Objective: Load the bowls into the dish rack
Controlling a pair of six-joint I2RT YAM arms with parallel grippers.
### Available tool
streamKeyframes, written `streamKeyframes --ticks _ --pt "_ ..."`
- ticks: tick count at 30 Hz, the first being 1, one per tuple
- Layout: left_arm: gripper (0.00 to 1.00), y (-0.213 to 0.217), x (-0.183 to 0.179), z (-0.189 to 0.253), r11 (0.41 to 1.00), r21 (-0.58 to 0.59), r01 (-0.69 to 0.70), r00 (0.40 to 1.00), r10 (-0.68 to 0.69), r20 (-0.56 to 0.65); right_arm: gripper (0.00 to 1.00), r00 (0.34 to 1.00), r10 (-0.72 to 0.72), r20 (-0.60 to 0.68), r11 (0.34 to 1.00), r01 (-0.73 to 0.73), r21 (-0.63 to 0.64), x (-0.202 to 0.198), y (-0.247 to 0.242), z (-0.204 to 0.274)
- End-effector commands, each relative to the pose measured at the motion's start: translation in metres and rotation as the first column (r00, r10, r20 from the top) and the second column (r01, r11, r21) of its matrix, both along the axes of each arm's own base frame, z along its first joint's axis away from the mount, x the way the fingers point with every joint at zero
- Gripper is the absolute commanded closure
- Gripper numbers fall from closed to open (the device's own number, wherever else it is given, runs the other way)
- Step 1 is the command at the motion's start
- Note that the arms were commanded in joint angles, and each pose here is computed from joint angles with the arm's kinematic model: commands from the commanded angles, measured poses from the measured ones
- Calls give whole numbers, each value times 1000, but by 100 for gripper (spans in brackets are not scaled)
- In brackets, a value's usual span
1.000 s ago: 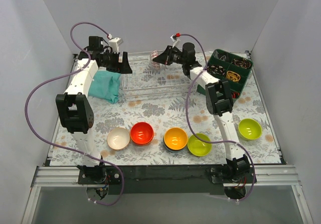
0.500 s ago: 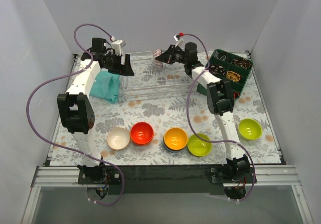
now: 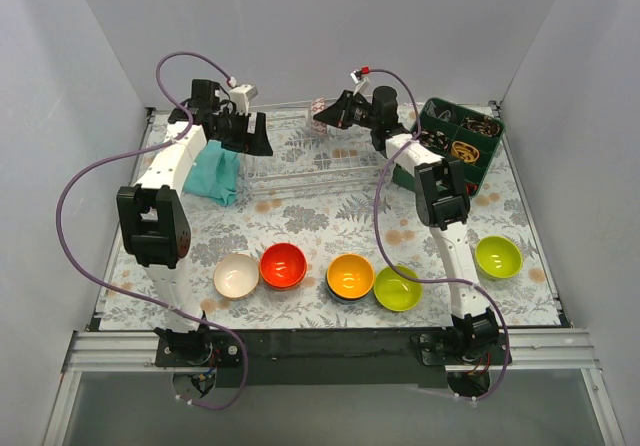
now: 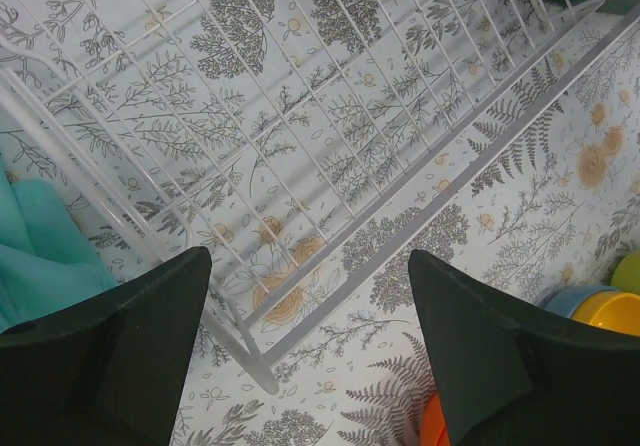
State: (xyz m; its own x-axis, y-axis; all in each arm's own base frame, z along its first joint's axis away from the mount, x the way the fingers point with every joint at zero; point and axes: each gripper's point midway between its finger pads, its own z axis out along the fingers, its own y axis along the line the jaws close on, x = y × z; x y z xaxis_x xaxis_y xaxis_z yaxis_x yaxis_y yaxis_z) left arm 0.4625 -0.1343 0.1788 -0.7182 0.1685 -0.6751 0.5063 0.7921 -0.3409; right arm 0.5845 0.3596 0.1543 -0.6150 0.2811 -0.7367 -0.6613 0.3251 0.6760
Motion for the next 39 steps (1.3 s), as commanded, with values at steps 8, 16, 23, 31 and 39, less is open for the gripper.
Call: streamKeyframes --ticks 8,16,23,31,39 --pt "19 -1 -8 32 999 -27 -22 992 25 124 68 990 -138 -31 985 134 -112 13 -75 -4" --pt "19 -7 -15 30 997 -72 -1 989 11 147 53 978 -205 26 960 206 -191 19 -91 17" --pt "18 -2 -18 28 998 -60 6 978 7 208 46 952 -302 41 897 299 -327 15 -116 18" --pt "17 14 2 44 995 -51 -88 940 100 327 43 932 -356 75 835 353 -423 5 -135 29" --pt "18 33 23 88 973 -65 -223 854 227 469 44 931 -276 238 809 359 -465 -38 -148 82"
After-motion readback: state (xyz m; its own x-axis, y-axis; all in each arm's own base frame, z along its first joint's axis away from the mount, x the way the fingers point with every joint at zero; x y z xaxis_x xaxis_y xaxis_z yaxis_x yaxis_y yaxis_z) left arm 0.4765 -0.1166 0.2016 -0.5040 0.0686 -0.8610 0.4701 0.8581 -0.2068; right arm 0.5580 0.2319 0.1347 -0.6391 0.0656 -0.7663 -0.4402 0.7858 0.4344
